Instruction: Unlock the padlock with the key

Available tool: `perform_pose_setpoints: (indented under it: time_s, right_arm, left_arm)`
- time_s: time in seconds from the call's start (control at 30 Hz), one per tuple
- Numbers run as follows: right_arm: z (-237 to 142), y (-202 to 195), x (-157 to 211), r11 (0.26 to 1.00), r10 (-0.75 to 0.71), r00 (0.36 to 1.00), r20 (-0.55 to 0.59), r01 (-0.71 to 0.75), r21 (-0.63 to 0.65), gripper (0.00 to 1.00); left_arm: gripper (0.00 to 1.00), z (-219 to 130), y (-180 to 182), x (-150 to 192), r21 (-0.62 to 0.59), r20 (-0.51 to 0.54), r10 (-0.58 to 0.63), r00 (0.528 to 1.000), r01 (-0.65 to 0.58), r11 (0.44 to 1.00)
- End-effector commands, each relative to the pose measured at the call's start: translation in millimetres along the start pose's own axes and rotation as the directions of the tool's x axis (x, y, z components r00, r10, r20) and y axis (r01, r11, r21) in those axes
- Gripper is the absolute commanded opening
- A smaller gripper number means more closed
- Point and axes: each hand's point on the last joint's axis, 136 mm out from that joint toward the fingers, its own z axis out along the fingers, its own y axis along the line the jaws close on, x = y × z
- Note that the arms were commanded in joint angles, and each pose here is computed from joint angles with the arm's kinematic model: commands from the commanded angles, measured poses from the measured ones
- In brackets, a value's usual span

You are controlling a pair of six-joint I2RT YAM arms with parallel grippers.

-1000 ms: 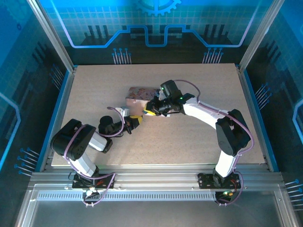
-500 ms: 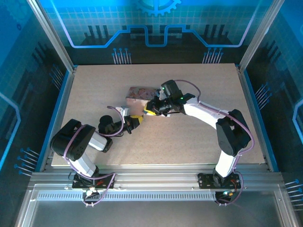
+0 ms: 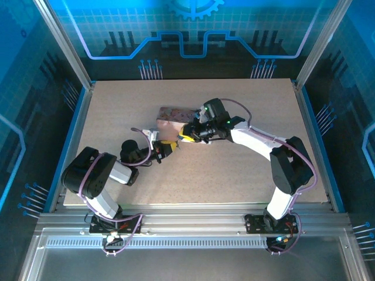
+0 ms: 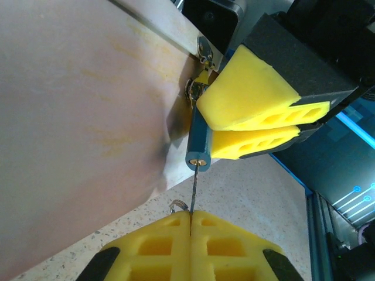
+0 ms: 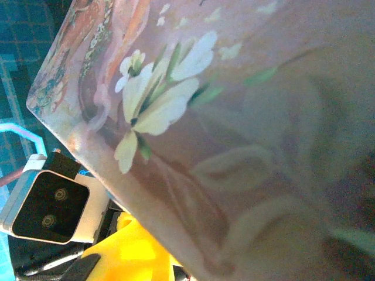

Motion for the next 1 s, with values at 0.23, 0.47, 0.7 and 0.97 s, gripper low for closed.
perform_pose_setpoints:
  time_s: [0.23, 0.47, 0.7, 0.97]
  right_arm:
    - [-3.5, 30.8, 4.0, 0.983, -0.042, 0.998, -0.041, 0.034, -0.181, 0.02]
    - [-7.7, 30.6, 2.8, 0.984, -0.046, 0.998, -0.033, 0.04, -0.175, 0.01]
    - [-14.4, 31.0, 1.2, 0.985, -0.06, 0.998, -0.021, 0.056, -0.162, 0.01]
    - [-17.3, 30.7, 2.4, 0.984, -0.069, 0.997, -0.029, 0.064, -0.165, 0.01]
  left_arm:
    - [0.0, 5.5, -10.7, -22.2, 0.062, 0.038, 0.01, 0.999, -0.013, 0.998]
    - [0.0, 4.7, -9.4, -18.6, 0.057, 0.031, 0.011, 0.999, -0.013, 0.998]
    - [0.0, 2.8, -10.2, -9.4, 0.067, 0.007, 0.027, 1.0, -0.028, 0.997]
    - [0.0, 2.2, -14.7, -13.3, 0.083, 0.011, 0.031, 0.999, -0.032, 0.996]
